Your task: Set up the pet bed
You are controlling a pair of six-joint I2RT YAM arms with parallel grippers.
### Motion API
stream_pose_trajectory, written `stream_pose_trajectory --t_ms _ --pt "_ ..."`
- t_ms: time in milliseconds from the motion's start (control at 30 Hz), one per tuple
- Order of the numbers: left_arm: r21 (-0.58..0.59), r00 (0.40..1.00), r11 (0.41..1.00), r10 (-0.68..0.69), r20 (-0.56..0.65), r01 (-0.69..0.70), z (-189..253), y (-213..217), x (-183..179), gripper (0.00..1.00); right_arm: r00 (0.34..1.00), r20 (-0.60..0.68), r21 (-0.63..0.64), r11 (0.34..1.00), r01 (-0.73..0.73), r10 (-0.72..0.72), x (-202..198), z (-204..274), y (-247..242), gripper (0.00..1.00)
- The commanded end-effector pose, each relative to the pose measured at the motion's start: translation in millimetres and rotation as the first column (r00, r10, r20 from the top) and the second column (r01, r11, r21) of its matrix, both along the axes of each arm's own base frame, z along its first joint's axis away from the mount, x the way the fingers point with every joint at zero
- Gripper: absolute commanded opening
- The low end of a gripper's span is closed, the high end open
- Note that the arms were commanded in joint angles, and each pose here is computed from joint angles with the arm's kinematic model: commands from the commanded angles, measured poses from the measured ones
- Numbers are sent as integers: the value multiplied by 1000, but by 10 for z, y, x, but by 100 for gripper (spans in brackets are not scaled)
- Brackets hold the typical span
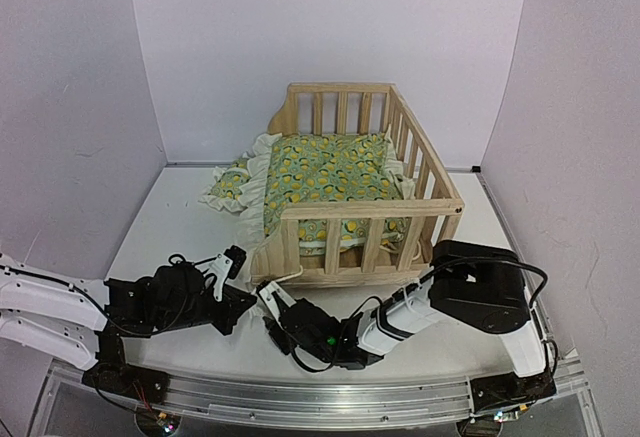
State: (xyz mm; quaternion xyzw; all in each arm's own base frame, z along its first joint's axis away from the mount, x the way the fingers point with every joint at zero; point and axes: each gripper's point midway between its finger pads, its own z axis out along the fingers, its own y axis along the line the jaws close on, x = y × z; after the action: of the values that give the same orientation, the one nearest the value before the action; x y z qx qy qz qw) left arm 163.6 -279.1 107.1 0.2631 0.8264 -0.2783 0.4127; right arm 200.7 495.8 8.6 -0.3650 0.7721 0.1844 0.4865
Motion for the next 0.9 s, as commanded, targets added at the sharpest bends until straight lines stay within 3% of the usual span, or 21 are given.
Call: stream_pose_trajectory --t_ms 0,67,400,633,867 --pt "-22 1000 1000 -12 7 13 158 -81 10 0 999 12 -4 999 45 -45 80 77 -40 15" --pt "-9 1000 1000 -7 7 7 156 -45 10 0 999 4 5 999 44 -45 55 197 -105 0" --pt "-18 998 999 -46 -41 46 115 -94 -59 0 990 -113 183 981 -61 83 -345 1035 -480 0" --pt "-41 994 995 -98 -52 96 138 -251 -91 0 983 -62 248 957 -152 173 -473 1486 -499 0" --pt "-15 993 995 -95 -71 94 21 -275 -80 0 989 19 291 946 -145 146 -376 1840 -434 0"
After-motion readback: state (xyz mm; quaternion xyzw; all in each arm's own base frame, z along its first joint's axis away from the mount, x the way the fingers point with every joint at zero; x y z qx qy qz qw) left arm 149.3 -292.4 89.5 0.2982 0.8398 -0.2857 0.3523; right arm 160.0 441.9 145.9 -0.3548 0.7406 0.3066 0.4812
